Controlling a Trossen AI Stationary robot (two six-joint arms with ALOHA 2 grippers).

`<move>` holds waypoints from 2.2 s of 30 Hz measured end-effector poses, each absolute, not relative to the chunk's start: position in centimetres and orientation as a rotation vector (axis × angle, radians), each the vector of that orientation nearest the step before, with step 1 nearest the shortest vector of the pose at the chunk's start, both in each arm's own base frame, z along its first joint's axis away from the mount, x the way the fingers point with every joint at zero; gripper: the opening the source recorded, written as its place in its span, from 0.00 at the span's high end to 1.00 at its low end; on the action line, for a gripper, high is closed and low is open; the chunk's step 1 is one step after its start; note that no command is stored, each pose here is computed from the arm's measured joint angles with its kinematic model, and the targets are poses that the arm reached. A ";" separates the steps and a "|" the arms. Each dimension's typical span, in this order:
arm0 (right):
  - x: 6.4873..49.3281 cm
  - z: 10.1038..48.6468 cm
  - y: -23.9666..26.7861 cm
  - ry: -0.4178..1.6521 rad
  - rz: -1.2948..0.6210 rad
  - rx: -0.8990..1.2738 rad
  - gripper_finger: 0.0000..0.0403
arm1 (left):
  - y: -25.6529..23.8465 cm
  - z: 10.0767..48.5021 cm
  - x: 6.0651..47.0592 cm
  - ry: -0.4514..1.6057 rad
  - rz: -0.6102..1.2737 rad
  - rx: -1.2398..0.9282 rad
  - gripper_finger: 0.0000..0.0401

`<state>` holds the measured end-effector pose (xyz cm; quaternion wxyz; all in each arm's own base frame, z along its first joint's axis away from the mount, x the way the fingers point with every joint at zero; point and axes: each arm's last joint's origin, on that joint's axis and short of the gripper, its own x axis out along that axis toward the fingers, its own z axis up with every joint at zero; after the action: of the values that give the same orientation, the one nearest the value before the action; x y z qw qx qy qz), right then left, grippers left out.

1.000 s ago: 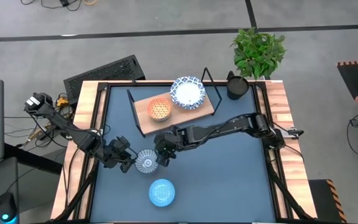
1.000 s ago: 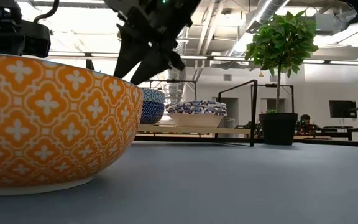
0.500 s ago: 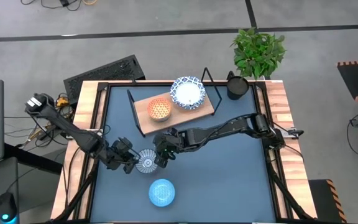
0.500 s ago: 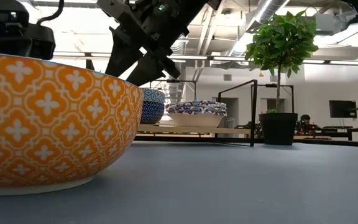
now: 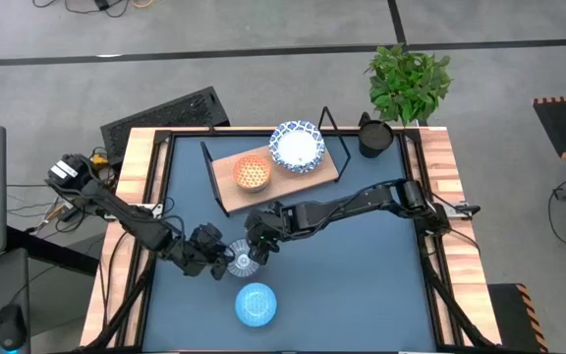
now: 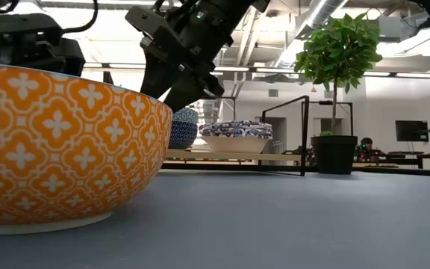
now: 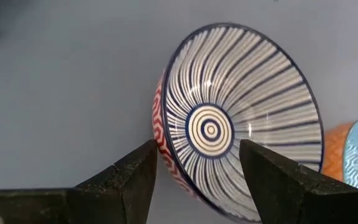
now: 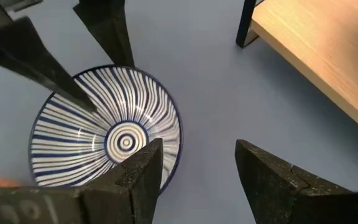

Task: Place and stack bowls onto a shelf
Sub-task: Stack the dark blue patterned bowl on top of the orange patterned bowl on the shelf

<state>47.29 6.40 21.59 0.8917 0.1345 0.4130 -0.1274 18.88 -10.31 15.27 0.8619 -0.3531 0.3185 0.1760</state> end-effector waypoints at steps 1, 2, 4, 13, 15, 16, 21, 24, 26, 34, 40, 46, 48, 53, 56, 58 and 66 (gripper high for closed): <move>47.3 21.6 6.4 0.857 -0.264 0.279 0.44 | -10.2 15.2 19.1 0.659 0.370 -0.742 0.47; 47.3 21.6 6.5 0.858 -0.263 0.279 0.44 | -10.1 15.1 19.4 0.653 0.371 -0.741 0.47; 47.3 21.6 6.5 0.861 -0.263 0.278 0.44 | -9.9 14.9 19.9 0.643 0.370 -0.737 0.47; 46.8 21.2 7.0 0.913 -0.265 0.260 0.44 | -8.9 14.8 20.6 0.627 0.398 -0.733 0.47; 46.7 20.8 7.1 0.912 -0.264 0.263 0.44 | -8.7 14.8 20.7 0.625 0.405 -0.735 0.47; 46.6 20.5 7.1 0.910 -0.267 0.273 0.44 | -8.7 14.8 20.7 0.624 0.406 -0.734 0.47; 46.2 19.0 7.2 0.943 -0.252 0.321 0.44 | -8.6 14.9 20.9 0.612 0.397 -0.723 0.47; 46.0 18.2 7.4 0.942 -0.251 0.331 0.44 | -8.6 15.1 21.0 0.597 0.387 -0.723 0.47; 45.9 17.8 7.3 0.938 -0.254 0.341 0.44 | -8.6 15.2 21.1 0.582 0.387 -0.715 0.47; 46.2 18.0 7.5 0.919 -0.198 0.384 0.44 | -8.4 15.2 21.1 0.549 0.419 -0.703 0.47; 46.3 18.1 7.5 0.904 -0.194 0.387 0.44 | -8.3 15.3 21.1 0.534 0.436 -0.692 0.47; 46.7 15.9 7.3 0.945 -0.203 0.387 0.44 | -8.2 15.3 21.2 0.530 0.438 -0.685 0.47; 47.3 14.9 7.5 0.951 -0.175 0.408 0.45 | -8.2 15.3 21.2 0.527 0.433 -0.680 0.47; 47.0 14.4 7.5 0.999 -0.176 0.446 0.52 | -8.3 15.4 21.3 0.516 0.426 -0.678 0.47; 46.9 14.7 7.2 0.998 -0.201 0.446 0.62 | -8.3 15.4 21.3 0.518 0.426 -0.670 0.47; 46.9 14.9 6.8 0.995 -0.211 0.454 0.72 | -8.2 15.4 21.3 0.520 0.430 -0.667 0.47; 47.2 16.3 6.6 1.001 -0.218 0.440 0.90 | -8.2 15.4 21.3 0.520 0.430 -0.667 0.47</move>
<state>47.24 6.57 16.29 0.8486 0.2087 0.4750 -0.1035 21.28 -8.25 15.37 0.8896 -0.3211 0.2506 0.2069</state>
